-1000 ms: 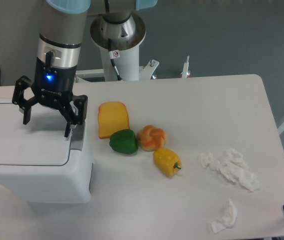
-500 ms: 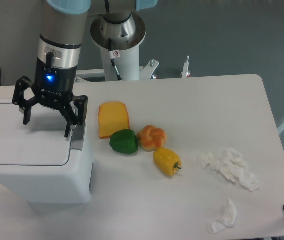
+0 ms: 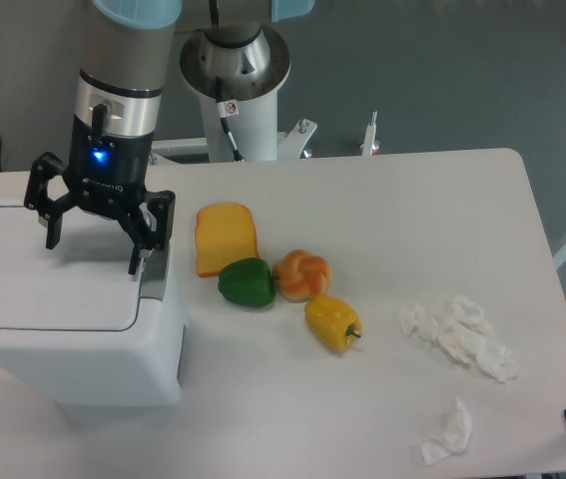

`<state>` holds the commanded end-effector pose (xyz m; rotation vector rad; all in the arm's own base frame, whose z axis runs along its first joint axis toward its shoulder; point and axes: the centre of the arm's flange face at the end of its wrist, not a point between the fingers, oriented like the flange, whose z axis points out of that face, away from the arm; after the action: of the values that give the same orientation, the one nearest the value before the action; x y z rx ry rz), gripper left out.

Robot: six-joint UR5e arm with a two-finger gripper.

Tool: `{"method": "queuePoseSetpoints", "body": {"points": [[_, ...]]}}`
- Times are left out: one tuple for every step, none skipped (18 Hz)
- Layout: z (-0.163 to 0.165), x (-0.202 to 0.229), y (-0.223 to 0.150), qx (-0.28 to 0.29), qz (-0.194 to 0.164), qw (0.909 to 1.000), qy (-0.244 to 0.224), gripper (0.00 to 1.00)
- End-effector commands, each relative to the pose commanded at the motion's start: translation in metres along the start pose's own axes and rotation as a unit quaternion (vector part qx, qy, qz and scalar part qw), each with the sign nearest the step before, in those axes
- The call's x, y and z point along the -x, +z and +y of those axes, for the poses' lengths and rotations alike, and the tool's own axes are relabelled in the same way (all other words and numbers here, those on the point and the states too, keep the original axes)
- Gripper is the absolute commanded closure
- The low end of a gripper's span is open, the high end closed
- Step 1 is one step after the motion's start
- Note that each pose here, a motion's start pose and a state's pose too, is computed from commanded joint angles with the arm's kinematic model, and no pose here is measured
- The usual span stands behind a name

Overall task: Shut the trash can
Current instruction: 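Hold the gripper on the closed lid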

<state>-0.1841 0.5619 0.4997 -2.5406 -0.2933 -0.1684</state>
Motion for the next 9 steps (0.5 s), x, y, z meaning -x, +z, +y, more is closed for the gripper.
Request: {"method": "queuePoseSetpoints", "body": {"points": [[0.0, 0.0009, -0.0002, 0.0, 0.0, 1.0, -0.001, 0.0], [0.0, 0.0004, 0.0009, 0.001, 0.0, 1.0, 0.0, 0.0], [0.0001, 0.0011, 0.0028, 0.002, 0.001, 1.0, -0.001, 0.0], [0.0002, 0.002, 0.0026, 0.002, 0.0, 1.0, -0.001, 0.0], [0.0001, 0.0011, 0.0028, 0.002, 0.001, 1.0, -0.001, 0.0], [0.0001, 0.0011, 0.0028, 0.002, 0.001, 1.0, -0.001, 0.0], [0.0001, 0.0011, 0.0028, 0.002, 0.001, 1.0, -0.001, 0.0], [0.0002, 0.0015, 0.0038, 0.003, 0.001, 1.0, -0.001, 0.0], [0.0002, 0.0015, 0.0038, 0.003, 0.001, 1.0, -0.001, 0.0]]}}
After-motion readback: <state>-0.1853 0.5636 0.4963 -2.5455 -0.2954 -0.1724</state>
